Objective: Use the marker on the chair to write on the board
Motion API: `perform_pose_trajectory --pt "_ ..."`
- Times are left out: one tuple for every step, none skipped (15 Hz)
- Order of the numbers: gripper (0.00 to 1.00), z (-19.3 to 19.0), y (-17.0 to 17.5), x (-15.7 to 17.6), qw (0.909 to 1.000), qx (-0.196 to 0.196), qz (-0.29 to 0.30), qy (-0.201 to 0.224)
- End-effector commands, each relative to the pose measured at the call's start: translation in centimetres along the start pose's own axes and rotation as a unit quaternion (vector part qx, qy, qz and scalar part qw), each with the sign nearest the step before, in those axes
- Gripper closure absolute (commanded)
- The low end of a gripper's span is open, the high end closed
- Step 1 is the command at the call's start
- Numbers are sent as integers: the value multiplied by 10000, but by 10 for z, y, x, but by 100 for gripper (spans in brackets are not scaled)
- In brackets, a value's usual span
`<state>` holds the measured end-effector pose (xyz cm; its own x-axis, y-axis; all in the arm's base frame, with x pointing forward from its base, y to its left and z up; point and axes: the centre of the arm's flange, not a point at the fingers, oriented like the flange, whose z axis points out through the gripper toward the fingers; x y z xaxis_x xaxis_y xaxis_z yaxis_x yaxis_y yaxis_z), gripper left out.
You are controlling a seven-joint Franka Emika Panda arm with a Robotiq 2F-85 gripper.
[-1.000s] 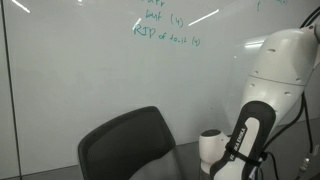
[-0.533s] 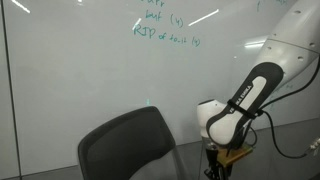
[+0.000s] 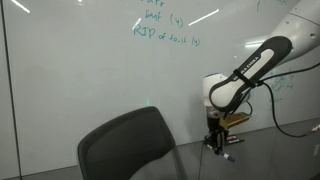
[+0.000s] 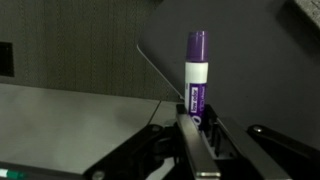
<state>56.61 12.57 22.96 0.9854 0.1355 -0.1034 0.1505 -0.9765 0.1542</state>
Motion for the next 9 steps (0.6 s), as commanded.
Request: perform_pose_trajectory --pt "91 -49 14 18 9989 -149 -253 358" --pt "91 -57 18 23 9984 -226 -274 448" --pt "91 -66 23 29 9976 -314 -310 533" --pt "91 -73 28 34 9969 -358 -355 599" --pt "91 -79 33 41 9963 -403 -375 663" --pt "91 -83 40 48 9957 -413 -413 726" --pt "91 -85 45 54 9952 -411 -436 768" --pt "91 -87 51 62 9949 -421 -454 803" --pt "91 -90 56 68 9943 -435 -472 850"
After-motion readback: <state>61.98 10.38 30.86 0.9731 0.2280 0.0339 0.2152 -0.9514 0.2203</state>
